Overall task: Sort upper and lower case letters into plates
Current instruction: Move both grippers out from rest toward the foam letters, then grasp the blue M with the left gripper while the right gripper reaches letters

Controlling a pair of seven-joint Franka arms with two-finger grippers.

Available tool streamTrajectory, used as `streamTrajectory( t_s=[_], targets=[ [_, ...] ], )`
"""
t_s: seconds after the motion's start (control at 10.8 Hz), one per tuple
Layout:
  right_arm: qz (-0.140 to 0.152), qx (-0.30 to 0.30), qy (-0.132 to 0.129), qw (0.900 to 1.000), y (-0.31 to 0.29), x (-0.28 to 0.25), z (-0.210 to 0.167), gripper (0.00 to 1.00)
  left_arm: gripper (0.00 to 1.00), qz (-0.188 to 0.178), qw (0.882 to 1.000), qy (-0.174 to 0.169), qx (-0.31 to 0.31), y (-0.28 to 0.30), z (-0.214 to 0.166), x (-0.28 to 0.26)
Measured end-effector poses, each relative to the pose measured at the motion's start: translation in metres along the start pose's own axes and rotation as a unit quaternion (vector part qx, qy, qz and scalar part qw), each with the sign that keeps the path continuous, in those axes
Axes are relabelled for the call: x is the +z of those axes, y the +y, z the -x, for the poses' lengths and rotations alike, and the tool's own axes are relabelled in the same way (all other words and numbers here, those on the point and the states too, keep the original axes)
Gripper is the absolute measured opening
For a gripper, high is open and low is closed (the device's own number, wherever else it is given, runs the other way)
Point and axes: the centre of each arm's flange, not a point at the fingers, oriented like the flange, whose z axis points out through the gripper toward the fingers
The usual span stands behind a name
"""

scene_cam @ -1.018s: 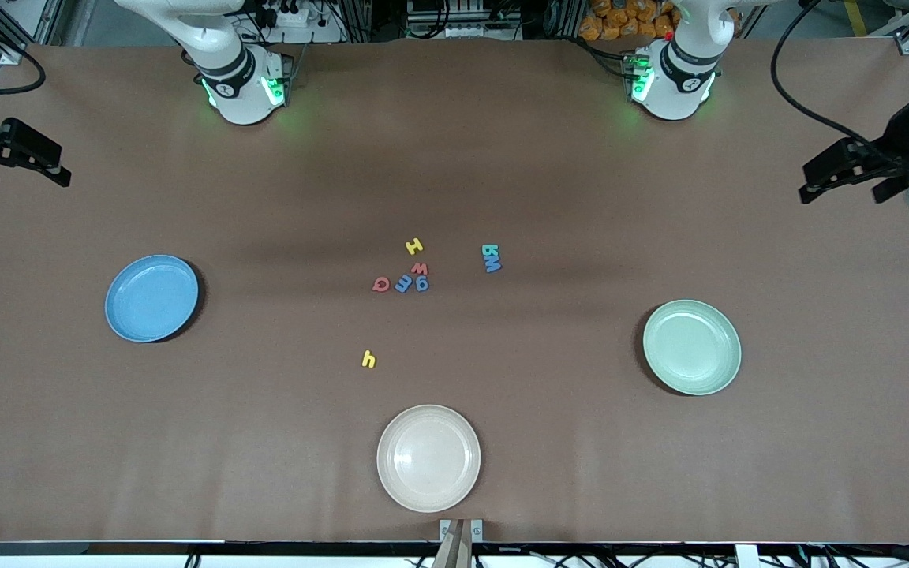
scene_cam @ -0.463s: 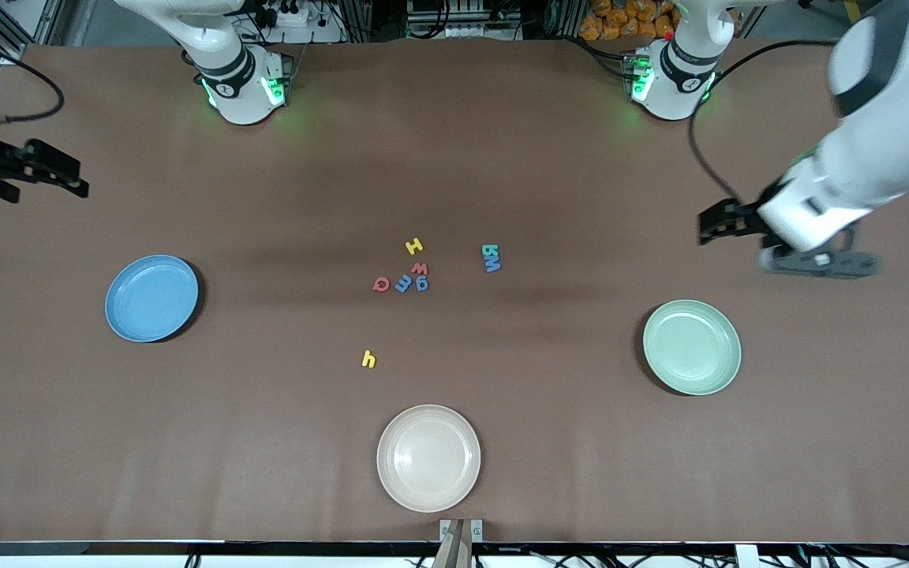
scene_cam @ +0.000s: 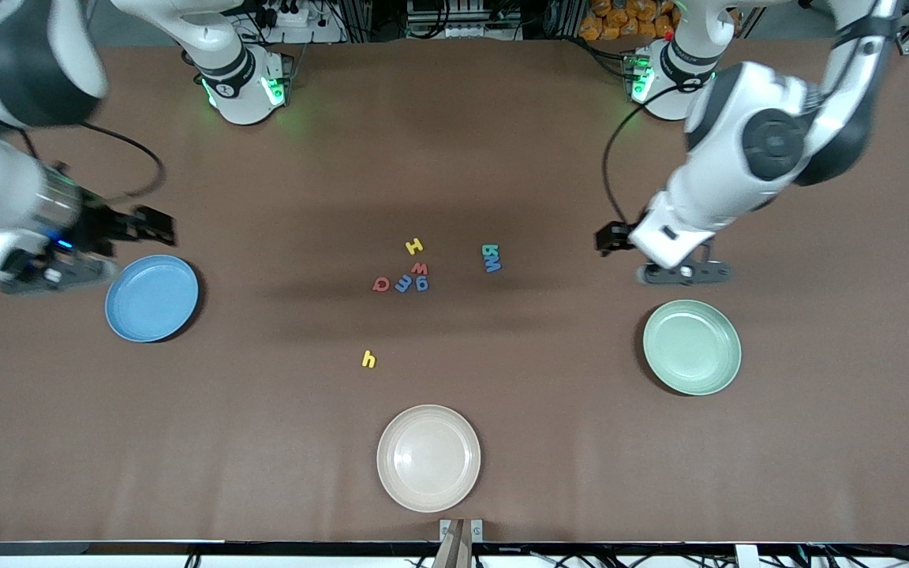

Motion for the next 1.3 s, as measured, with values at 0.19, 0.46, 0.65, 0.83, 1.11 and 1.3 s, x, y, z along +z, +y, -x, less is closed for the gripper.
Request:
streamTrajectory(
  t_s=[0.19, 0.46, 0.65, 0.83, 1.11, 1.3],
  targets=[
    [0.005, 0.038, 0.006, 0.999, -0.069, 0.048, -0.025, 1.0, 1.0, -0.012, 0.999, 0.0, -0.04, 0.039, 0.019, 0.04],
    [0.006, 0.11, 0.026, 0.994, -0.167, 0.11, -0.038, 1.0, 1.0, -0.006, 0.995, 0.006, -0.096, 0.089, 0.038, 0.097],
    [0.001, 0.159, 0.023, 0.987, -0.194, 0.137, -0.04, 1.0, 1.0, -0.012, 0.993, 0.03, -0.112, 0.11, 0.047, 0.134],
    [-0.001, 0.21, 0.013, 0.978, -0.215, 0.164, -0.04, 1.0, 1.0, -0.021, 0.992, 0.051, -0.117, 0.126, 0.054, 0.177],
    [-0.012, 0.262, 0.023, 0.965, -0.227, 0.23, -0.035, 1.0, 0.96, -0.03, 0.991, 0.044, -0.122, 0.15, 0.067, 0.226],
    [-0.019, 0.283, 0.031, 0.958, -0.232, 0.271, -0.02, 1.0, 0.89, -0.033, 0.992, 0.036, -0.117, 0.156, 0.073, 0.24]
  ],
)
